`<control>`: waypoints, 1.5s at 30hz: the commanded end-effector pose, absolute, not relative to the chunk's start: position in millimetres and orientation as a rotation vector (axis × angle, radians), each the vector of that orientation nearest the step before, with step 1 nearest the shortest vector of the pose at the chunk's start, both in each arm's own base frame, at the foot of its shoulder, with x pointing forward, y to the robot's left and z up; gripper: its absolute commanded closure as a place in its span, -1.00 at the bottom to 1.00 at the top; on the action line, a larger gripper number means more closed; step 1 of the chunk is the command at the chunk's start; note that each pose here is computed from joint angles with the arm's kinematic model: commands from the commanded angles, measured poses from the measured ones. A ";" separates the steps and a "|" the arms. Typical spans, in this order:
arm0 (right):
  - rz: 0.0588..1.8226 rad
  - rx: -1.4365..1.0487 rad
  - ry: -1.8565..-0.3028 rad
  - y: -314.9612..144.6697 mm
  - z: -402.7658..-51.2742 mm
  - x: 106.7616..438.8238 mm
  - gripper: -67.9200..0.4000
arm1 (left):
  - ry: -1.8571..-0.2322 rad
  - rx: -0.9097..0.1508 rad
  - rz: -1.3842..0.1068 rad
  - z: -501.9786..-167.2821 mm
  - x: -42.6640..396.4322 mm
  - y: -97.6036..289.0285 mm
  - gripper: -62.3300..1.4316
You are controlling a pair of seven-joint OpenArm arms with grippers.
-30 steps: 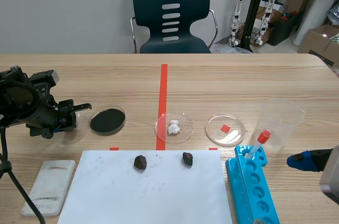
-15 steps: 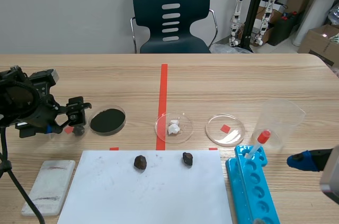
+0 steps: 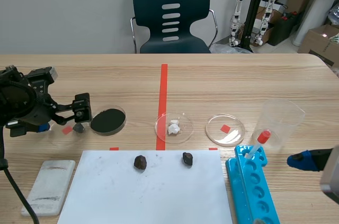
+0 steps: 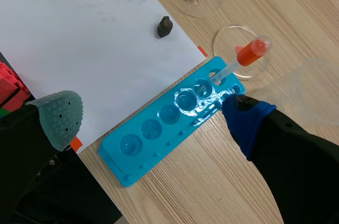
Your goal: Put the mineral in the empty petri dish
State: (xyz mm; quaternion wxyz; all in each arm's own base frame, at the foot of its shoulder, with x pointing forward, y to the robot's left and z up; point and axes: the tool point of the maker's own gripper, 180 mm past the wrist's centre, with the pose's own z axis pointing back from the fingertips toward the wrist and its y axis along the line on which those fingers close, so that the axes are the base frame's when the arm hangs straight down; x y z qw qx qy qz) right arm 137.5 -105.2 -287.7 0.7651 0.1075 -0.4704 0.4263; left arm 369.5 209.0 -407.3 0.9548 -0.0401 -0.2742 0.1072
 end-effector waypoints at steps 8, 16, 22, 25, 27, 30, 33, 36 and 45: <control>0.940 0.235 -1.050 -102.6 -280.2 142.0 -0.61 | -0.586 -0.069 0.227 -397.4 372.5 224.4 -1.00; 0.940 0.235 -1.050 -102.6 -280.2 142.0 -0.61 | -0.581 -0.105 0.230 -398.7 368.8 222.2 -1.00; 0.940 0.235 -1.050 -102.6 -280.2 142.0 -0.61 | -0.581 -0.108 0.227 -398.8 368.7 221.4 -1.00; 0.940 0.235 -1.050 -102.6 -280.2 142.0 -0.61 | -0.582 -0.108 0.227 -398.8 368.8 221.4 -1.00; 0.940 0.235 -1.050 -102.6 -280.2 142.0 -0.61 | -0.582 -0.108 0.227 -398.8 368.8 221.4 -1.00; 0.940 0.235 -1.050 -102.6 -280.2 142.0 -0.61 | -0.582 -0.108 0.227 -398.7 369.0 221.2 -1.00; 0.940 0.235 -1.050 -102.6 -280.2 142.0 -0.61 | -0.582 -0.108 0.227 -398.7 369.0 221.3 -1.00; 0.940 0.235 -1.050 -102.6 -280.2 142.0 -0.61 | -0.582 -0.108 0.227 -398.7 369.0 221.3 -1.00; 0.940 0.235 -1.050 -102.6 -280.2 142.0 -0.61 | -0.582 -0.108 0.227 -398.7 369.0 221.3 -1.00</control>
